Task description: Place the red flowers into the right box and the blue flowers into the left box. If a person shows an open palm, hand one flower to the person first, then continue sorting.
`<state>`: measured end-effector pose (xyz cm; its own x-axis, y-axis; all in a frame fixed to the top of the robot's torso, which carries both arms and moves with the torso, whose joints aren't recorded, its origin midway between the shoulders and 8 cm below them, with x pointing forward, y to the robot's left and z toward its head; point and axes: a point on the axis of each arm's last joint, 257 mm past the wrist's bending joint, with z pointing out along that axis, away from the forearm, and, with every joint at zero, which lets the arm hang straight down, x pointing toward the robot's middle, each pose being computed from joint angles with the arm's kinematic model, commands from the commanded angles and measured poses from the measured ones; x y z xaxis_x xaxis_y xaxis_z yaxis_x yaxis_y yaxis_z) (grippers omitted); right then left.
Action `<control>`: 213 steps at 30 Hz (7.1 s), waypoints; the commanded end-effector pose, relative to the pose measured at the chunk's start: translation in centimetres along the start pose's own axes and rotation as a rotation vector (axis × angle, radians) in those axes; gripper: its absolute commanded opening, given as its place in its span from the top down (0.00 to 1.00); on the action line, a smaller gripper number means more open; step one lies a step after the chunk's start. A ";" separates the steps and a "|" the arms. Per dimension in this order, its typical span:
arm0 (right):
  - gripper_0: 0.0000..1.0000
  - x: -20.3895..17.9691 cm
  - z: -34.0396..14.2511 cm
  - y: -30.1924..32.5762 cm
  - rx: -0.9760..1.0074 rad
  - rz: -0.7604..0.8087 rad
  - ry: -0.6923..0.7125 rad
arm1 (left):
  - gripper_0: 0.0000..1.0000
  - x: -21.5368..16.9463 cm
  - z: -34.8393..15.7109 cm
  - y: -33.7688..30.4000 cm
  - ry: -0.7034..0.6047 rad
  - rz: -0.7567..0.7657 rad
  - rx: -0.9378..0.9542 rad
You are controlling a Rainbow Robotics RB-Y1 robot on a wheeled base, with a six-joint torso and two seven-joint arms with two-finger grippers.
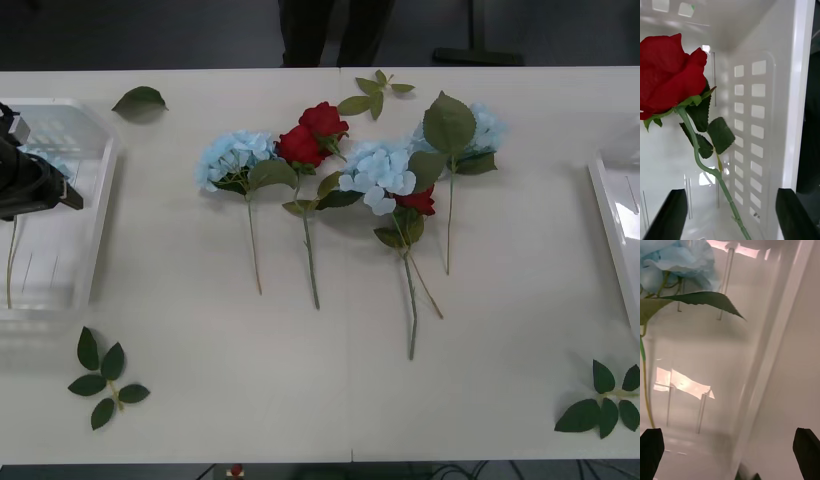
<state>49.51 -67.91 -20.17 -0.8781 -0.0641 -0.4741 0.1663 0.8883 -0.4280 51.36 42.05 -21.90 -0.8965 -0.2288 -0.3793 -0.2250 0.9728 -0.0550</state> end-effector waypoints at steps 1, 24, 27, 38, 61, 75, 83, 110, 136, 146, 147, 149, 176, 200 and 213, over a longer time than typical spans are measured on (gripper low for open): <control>0.07 -1.2 -1.3 -2.1 0.025 0.003 -0.026 | 0.00 -1.5 -3.0 -5.5 -0.055 -0.077 0.072; 0.07 -7.8 -14.9 15.0 -0.446 0.147 -0.011 | 0.00 2.8 0.7 -27.5 -0.185 0.054 0.027; 0.07 -8.0 -16.8 17.4 -0.467 0.200 0.010 | 0.00 3.1 2.0 -28.3 -0.183 0.051 0.022; 0.07 -7.8 -18.0 27.6 -0.501 0.335 0.053 | 0.00 1.9 5.6 -29.6 -0.200 0.036 -0.020; 0.07 -9.0 -13.3 42.6 -0.337 0.415 -0.089 | 1.00 2.1 8.3 -29.0 -0.187 0.071 -0.078; 0.07 -8.6 -9.9 44.4 -0.308 0.364 -0.138 | 1.00 1.7 8.3 -28.1 -0.187 0.064 -0.088; 1.00 -8.5 -10.1 45.0 -0.317 0.354 -0.137 | 1.00 -1.6 3.3 -24.0 -0.221 0.088 -0.163; 1.00 -9.1 -9.9 44.4 -0.322 0.357 -0.161 | 1.00 -3.8 -0.3 11.7 -0.172 0.253 -0.449; 1.00 -9.0 -25.8 35.6 -0.488 0.155 -0.086 | 0.00 -1.5 2.1 5.5 -0.102 0.129 -0.156; 1.00 -11.0 -35.8 37.4 -0.820 -0.133 -0.329 | 0.00 -0.5 -5.8 -4.7 -0.045 0.056 0.015; 1.00 -11.2 -36.5 37.6 -0.848 -0.142 -0.350 | 0.00 -0.4 -6.3 -5.4 -0.047 0.054 0.018; 1.00 -11.7 -38.8 38.1 -0.949 -0.152 -0.420 | 0.00 0.2 -7.8 -8.6 -0.057 0.051 0.046; 1.00 -8.4 -52.3 52.9 -1.506 -0.062 -0.892 | 0.00 6.5 -8.1 -28.3 -0.118 0.114 0.195; 1.00 -8.7 -51.9 53.8 -1.514 -0.037 -0.879 | 0.00 6.5 -8.1 -28.3 -0.118 0.114 0.195; 1.00 -9.1 -50.4 53.4 -1.495 -0.011 -0.868 | 0.00 6.5 -8.1 -28.3 -0.118 0.114 0.195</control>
<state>43.35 3.64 -1.44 -0.3534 0.1489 -0.9235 -0.7976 0.4679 0.3806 47.67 12.99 -17.96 -0.8851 -0.1275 -0.4475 -0.0560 0.9839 -0.1696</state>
